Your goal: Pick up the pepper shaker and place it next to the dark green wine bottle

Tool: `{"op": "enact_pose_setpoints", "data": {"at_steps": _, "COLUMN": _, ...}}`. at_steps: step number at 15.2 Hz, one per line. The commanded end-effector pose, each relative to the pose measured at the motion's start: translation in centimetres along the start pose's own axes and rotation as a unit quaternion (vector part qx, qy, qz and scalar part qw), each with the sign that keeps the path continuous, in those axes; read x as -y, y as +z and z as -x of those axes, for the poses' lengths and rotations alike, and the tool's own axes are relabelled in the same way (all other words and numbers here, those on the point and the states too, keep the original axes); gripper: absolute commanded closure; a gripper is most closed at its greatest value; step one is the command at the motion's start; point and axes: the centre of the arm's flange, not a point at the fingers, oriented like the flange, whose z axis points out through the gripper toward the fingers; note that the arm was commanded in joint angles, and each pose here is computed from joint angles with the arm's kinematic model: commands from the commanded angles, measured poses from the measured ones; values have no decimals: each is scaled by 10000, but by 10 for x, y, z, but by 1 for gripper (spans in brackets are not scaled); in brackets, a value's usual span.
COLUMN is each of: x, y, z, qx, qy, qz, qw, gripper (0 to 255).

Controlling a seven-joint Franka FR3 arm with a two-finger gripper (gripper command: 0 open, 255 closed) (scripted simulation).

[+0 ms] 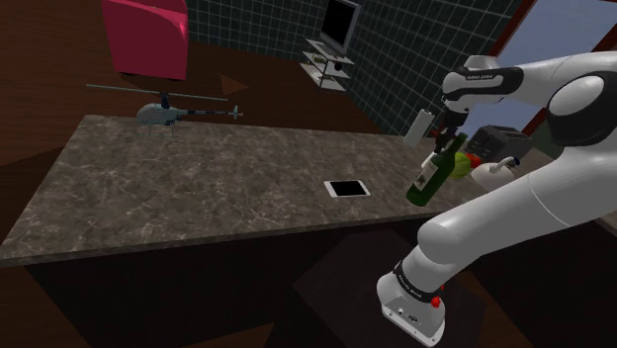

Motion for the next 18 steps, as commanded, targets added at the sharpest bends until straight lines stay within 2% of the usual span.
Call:
{"op": "enact_pose_setpoints", "data": {"at_steps": 1, "x": 0, "y": 11, "z": 0, "qx": -3, "qy": 1, "qz": 2, "qw": 10000, "gripper": 255}}
{"op": "enact_pose_setpoints", "data": {"at_steps": 18, "x": 7, "y": 100, "z": -14, "qx": -3, "qy": 1, "qz": 2, "qw": 10000, "gripper": 255}}
